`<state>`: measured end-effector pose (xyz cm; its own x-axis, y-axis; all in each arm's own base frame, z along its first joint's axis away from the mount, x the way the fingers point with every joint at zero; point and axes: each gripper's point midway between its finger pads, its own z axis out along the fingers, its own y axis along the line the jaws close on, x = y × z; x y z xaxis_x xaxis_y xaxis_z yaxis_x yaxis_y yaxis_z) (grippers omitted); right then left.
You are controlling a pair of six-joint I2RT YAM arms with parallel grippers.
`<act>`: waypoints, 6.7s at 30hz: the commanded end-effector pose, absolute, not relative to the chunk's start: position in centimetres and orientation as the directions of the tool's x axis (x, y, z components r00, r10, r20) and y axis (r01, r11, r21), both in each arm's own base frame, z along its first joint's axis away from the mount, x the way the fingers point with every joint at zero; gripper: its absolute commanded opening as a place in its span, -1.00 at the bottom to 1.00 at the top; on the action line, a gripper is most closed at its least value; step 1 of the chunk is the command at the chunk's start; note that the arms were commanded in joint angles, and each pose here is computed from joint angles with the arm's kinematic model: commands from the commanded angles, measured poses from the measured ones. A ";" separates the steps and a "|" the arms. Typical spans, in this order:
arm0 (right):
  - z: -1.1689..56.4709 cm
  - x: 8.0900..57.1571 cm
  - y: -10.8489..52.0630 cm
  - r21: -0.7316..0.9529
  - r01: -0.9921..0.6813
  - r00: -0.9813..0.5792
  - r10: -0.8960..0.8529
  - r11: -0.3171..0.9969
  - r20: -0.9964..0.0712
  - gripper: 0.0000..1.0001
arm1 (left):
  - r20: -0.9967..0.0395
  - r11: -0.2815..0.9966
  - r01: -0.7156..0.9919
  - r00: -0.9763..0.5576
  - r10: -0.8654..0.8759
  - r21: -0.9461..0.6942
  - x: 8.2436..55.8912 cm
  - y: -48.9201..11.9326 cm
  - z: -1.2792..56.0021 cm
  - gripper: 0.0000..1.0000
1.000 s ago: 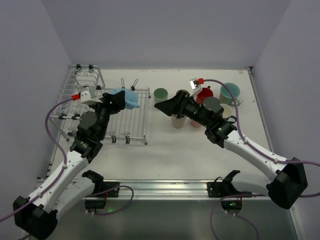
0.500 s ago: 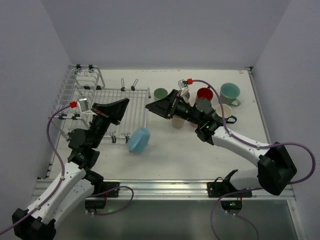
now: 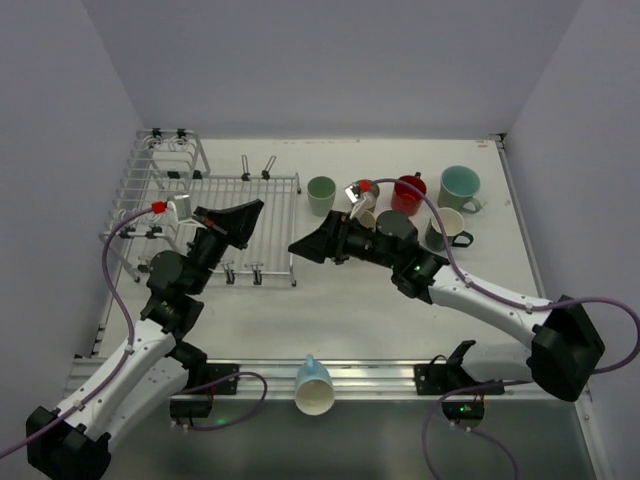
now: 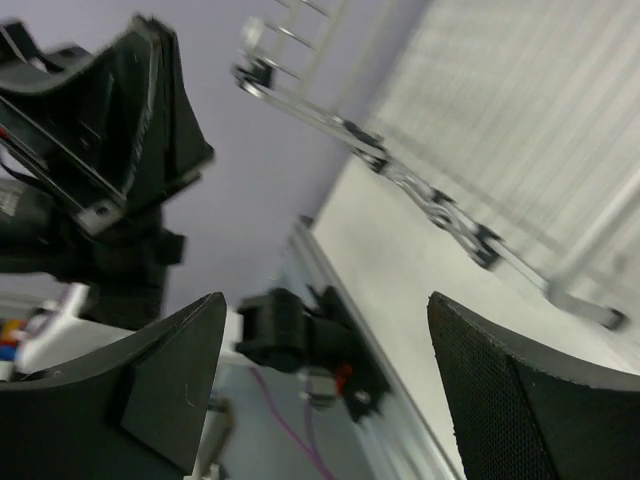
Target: Unload the cups from the dish rack
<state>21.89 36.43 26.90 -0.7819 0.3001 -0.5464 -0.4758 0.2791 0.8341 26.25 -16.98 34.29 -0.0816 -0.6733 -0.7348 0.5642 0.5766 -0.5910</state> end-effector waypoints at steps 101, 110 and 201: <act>23.7 8.5 18.2 0.558 -0.568 -0.586 0.178 0.605 -0.790 0.56 | -0.838 0.237 0.965 -0.220 0.500 -0.111 7.8 -34.1 15.8 1.00; 23.4 7.8 17.6 0.577 -0.583 -0.597 0.179 0.572 -0.782 0.58 | -0.740 0.216 0.971 -0.221 0.635 -0.104 6.9 -33.1 12.1 1.00; 31.8 13.8 25.1 0.420 -0.735 -0.096 0.531 0.533 -0.842 0.33 | -0.266 -0.068 0.522 -0.538 -0.800 -0.850 16.3 -29.3 40.7 -1.00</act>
